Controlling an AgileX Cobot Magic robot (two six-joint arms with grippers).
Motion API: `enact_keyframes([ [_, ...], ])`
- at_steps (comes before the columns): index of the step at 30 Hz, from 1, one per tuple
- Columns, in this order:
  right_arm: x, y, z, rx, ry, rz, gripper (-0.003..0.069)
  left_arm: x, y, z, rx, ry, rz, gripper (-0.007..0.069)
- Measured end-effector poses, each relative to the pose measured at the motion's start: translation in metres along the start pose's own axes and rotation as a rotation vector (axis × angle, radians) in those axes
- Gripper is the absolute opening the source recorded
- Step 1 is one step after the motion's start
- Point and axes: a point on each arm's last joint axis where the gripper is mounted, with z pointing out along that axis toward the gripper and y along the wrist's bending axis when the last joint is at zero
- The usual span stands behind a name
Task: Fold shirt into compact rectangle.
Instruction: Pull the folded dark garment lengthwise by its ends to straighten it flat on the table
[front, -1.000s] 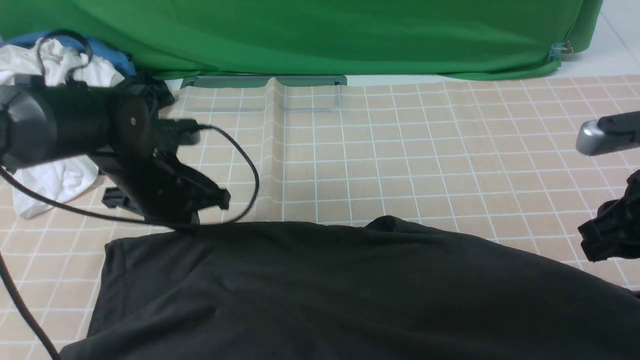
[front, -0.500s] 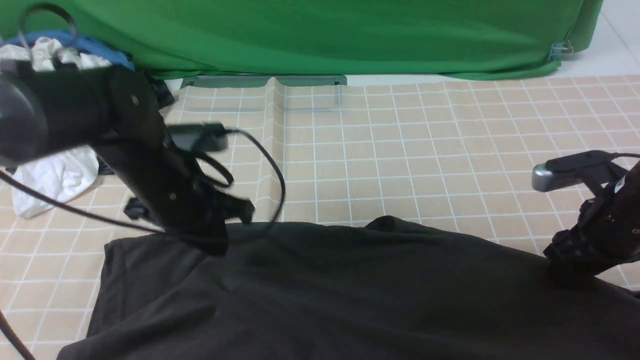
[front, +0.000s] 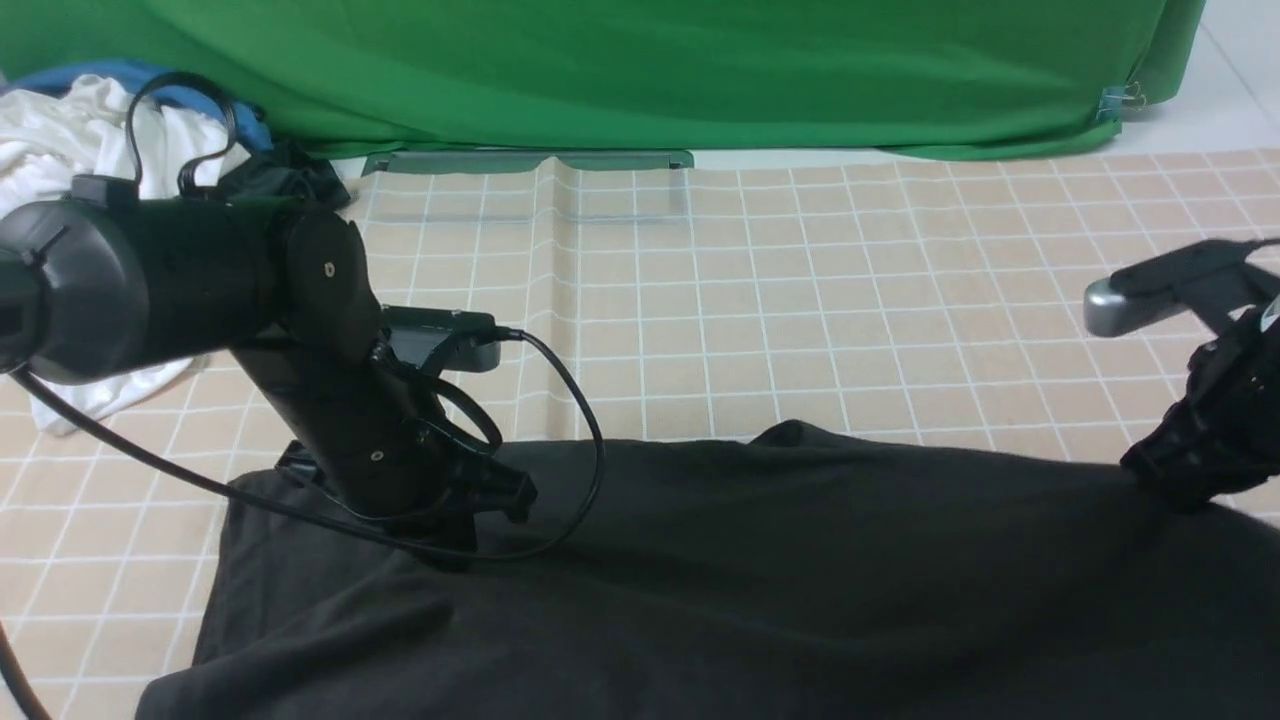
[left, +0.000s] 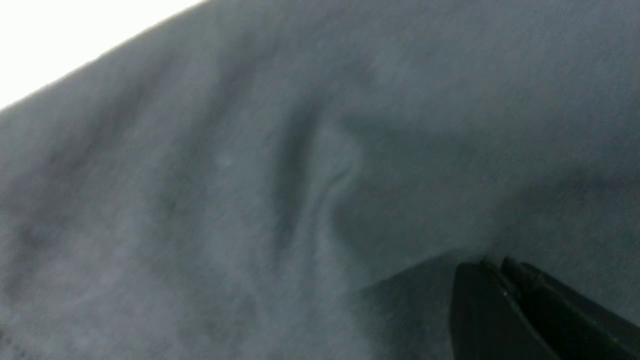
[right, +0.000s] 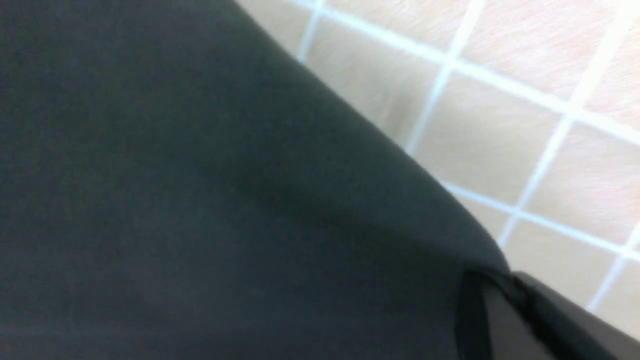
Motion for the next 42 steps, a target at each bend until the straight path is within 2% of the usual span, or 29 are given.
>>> enact_keyframes([
  [7, -0.007, -0.004, 0.018, 0.026, -0.007, -0.014, 0.0071, 0.001, 0.0, 0.0, -0.001, 0.006, 0.012, 0.0019],
  [10, -0.012, -0.013, 0.03, 0.102, -0.019, -0.005, 0.0197, 0.001, 0.0, 0.0, 0.0, 0.013, 0.025, 0.0019],
  [13, -0.013, -0.018, 0.023, 0.143, 0.022, 0.057, 0.0349, 0.002, -0.001, -0.001, 0.001, 0.019, 0.026, 0.0019],
  [14, -0.011, -0.019, 0.015, 0.156, 0.071, 0.086, 0.0421, 0.003, -0.001, -0.004, 0.002, 0.013, 0.029, 0.0019],
  [17, 0.001, -0.019, -0.002, 0.166, 0.166, 0.133, 0.0479, 0.004, -0.003, -0.015, 0.002, -0.02, 0.039, 0.0019],
  [21, 0.018, -0.021, -0.016, 0.174, 0.188, 0.208, 0.048, 0.008, -0.006, -0.029, 0.004, -0.055, 0.048, 0.0019],
  [25, 0.055, -0.039, -0.019, 0.164, 0.191, 0.369, 0.0496, 0.025, -0.008, -0.038, 0.01, -0.059, 0.049, 0.0019],
  [28, 0.072, -0.047, -0.008, 0.089, 0.194, 0.477, 0.053, 0.036, -0.008, -0.037, 0.014, -0.049, 0.043, 0.0019],
  [30, 0.079, -0.053, 0.005, -0.001, 0.16, 0.549, 0.0573, 0.045, -0.008, -0.035, 0.017, -0.048, 0.036, 0.0019],
  [32, 0.077, -0.055, 0.014, -0.033, 0.133, 0.561, 0.0593, 0.048, -0.007, -0.034, 0.017, -0.046, 0.035, 0.0019],
  [37, 0.071, -0.061, 0.032, -0.041, 0.108, 0.563, 0.0598, 0.049, -0.007, -0.035, 0.015, -0.057, 0.037, 0.0019],
  [41, 0.071, -0.062, 0.047, -0.054, 0.156, 0.562, 0.0571, 0.05, -0.008, -0.039, 0.016, -0.072, 0.04, 0.0019],
  [42, 0.071, -0.063, 0.048, -0.053, 0.161, 0.558, 0.0544, 0.05, -0.008, -0.04, 0.016, -0.078, 0.041, 0.0019],
])
